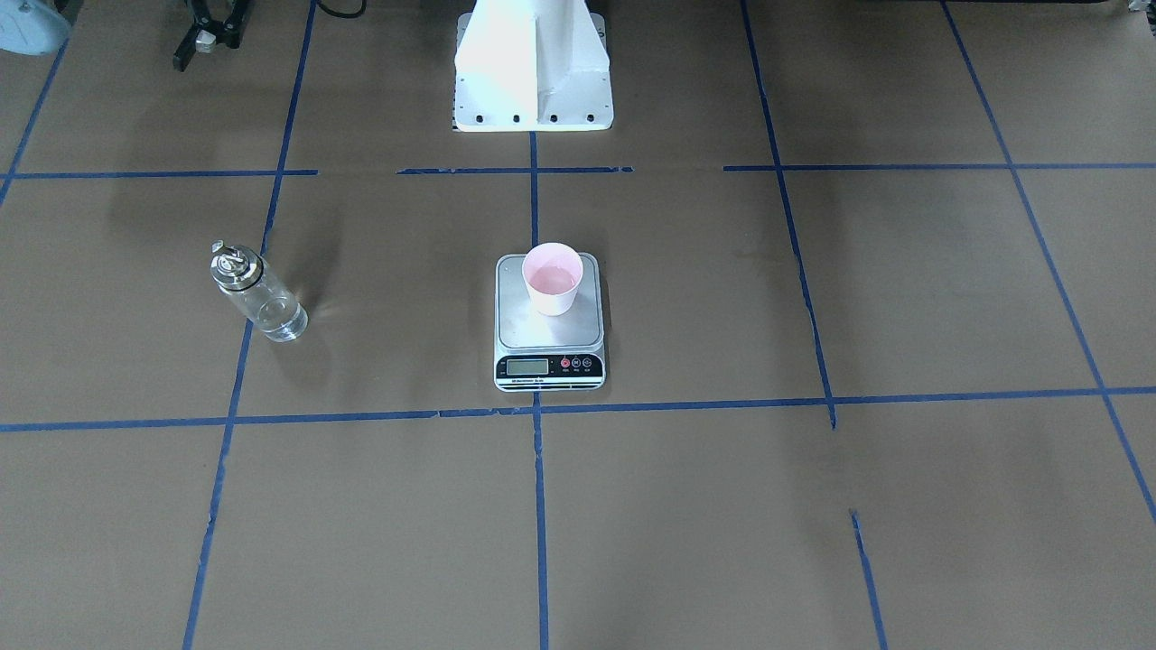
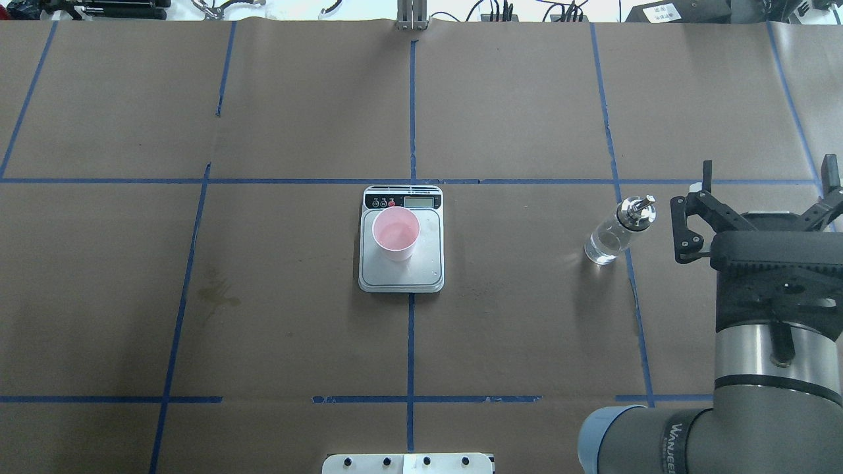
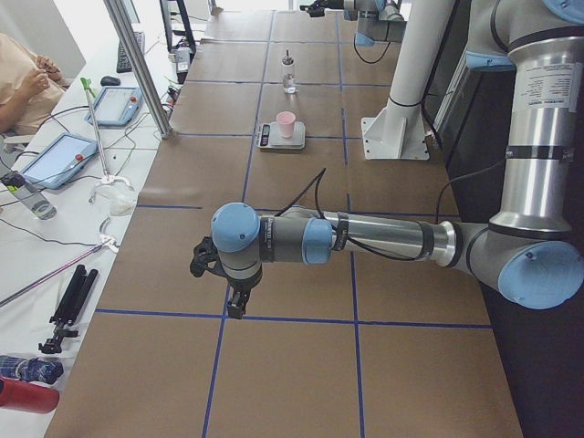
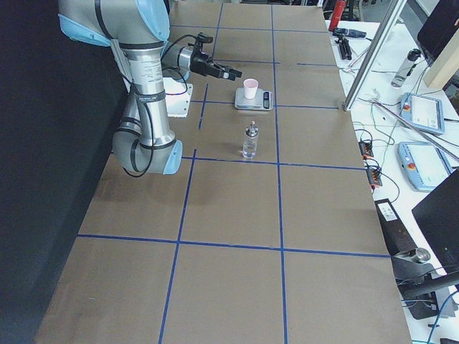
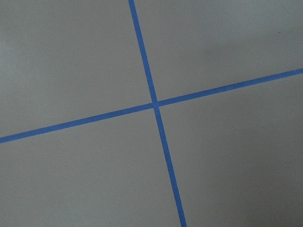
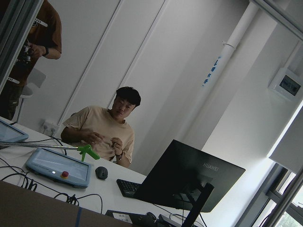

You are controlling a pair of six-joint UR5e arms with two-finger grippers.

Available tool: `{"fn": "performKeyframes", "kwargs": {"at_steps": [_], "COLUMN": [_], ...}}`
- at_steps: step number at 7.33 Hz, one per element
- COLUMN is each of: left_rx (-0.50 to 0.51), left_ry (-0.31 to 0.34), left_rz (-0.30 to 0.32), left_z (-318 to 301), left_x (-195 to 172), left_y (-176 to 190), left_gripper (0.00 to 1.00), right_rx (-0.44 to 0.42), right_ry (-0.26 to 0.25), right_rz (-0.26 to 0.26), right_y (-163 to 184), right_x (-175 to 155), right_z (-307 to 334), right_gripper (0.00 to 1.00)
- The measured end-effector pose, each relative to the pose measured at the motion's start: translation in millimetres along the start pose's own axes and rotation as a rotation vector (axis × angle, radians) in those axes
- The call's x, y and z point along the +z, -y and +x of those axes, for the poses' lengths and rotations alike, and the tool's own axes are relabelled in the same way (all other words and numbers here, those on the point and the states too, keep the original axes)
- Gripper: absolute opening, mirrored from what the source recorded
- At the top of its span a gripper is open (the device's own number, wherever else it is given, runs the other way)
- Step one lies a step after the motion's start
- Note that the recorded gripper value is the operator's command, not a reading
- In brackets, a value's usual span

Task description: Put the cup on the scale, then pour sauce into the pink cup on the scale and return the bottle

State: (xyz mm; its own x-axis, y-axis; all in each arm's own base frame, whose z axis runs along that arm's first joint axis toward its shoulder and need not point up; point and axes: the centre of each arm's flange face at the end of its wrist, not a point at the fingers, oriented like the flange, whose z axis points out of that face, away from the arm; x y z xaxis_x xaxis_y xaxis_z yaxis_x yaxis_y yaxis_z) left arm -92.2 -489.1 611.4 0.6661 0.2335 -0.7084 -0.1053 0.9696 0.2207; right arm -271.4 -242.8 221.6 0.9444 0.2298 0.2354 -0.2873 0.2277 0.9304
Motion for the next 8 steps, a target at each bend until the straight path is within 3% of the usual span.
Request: {"fn": "performKeyframes", "kwargs": {"at_steps": [5, 8], "left_rx": [0.008, 0.025], "left_ry": [0.001, 0.004], "left_rz": [0.003, 0.016], "left_z": [1, 4], "left_x": [-1, -4], "left_y": [-1, 1], "left_gripper": [1.00, 1.00], "right_rx": [-0.165, -0.230], "right_ry": [-0.031, -0.030], "right_rz": [0.034, 0.167], "right_y": [-10, 9], "right_x": [12, 30], "right_z": [5, 0], "right_gripper": [1.00, 1.00]}}
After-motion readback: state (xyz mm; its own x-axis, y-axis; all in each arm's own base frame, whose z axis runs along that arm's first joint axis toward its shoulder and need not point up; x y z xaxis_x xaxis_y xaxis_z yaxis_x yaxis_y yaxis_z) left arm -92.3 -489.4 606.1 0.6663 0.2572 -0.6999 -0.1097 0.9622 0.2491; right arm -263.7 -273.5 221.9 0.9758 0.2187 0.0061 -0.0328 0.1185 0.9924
